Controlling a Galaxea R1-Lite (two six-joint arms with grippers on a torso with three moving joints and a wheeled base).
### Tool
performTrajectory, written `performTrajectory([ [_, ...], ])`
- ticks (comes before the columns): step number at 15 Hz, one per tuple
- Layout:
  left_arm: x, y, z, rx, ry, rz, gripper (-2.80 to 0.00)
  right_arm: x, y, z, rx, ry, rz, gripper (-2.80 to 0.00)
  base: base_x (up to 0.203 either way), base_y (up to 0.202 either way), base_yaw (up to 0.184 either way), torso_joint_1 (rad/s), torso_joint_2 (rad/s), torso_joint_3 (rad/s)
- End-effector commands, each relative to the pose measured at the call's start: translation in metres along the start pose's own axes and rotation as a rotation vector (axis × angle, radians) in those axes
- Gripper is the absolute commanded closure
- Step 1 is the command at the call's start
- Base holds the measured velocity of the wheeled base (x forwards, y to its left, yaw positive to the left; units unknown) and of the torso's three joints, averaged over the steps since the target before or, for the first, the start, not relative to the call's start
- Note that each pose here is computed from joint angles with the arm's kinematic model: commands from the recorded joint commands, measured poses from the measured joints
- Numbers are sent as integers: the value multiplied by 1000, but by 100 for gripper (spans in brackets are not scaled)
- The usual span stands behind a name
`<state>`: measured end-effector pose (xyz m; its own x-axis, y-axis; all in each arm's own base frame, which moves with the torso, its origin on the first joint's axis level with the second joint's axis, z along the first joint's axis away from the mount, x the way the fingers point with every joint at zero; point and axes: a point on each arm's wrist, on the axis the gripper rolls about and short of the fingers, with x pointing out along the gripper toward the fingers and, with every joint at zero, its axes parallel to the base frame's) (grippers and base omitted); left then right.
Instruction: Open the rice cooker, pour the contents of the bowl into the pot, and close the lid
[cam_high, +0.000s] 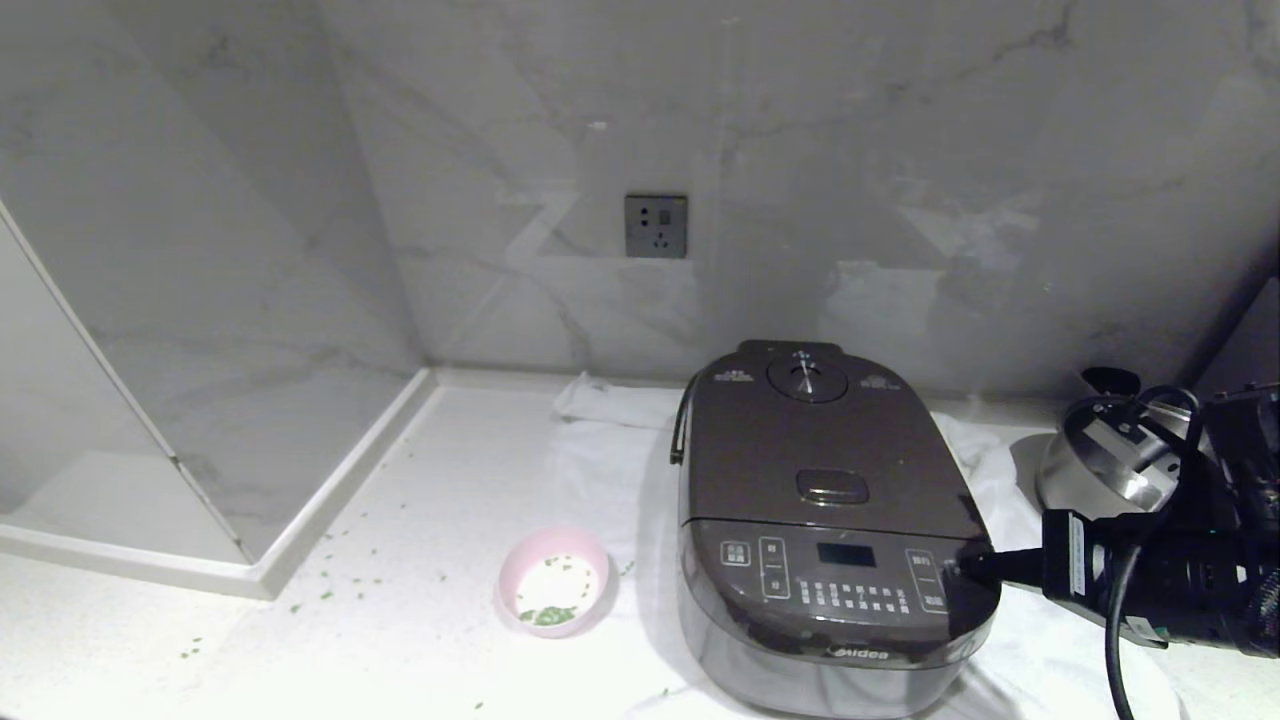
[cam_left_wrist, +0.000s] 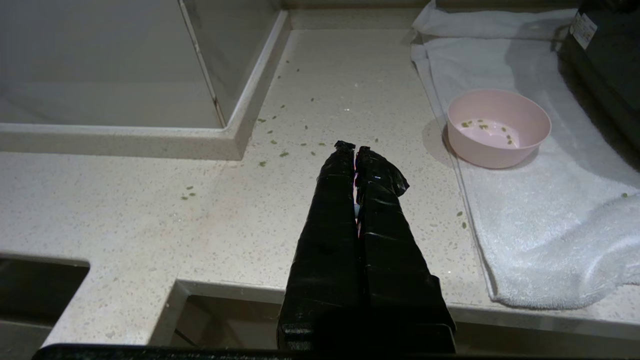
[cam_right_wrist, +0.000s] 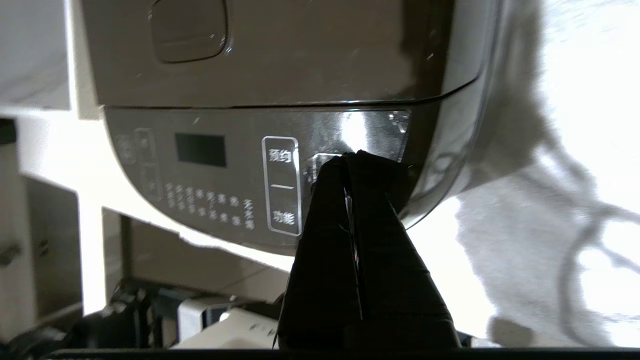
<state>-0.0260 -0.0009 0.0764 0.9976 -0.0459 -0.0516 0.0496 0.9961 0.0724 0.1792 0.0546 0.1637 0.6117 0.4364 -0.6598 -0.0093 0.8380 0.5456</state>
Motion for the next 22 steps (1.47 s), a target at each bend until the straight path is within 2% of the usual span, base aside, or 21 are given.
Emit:
performTrajectory([
  [1,0,0,0,0,2,0,0,6,0,2,8,29,7,0,0,0,0,0,0,0],
  [6,0,0,0,0,2,0,0,10,-1,3,14,41,1,0,0,0,0,0,0,0],
  [10,0,0,0,0,3,1,0,16,-12,-10,29,90,-23,0,0,0,0,0,0,0],
  [13,0,0,0,0,3,1,0,26,-17,-8,29,47,-16,0,0,0,0,0,0,0],
  [17,0,0,0,0,2,1,0,7,-4,0,-2,-31,35,0,0,0,0,0,0,0],
  [22,0,0,0,0,2,1,0,-52,24,7,-38,-89,93,0,0,0,0,0,0,0],
])
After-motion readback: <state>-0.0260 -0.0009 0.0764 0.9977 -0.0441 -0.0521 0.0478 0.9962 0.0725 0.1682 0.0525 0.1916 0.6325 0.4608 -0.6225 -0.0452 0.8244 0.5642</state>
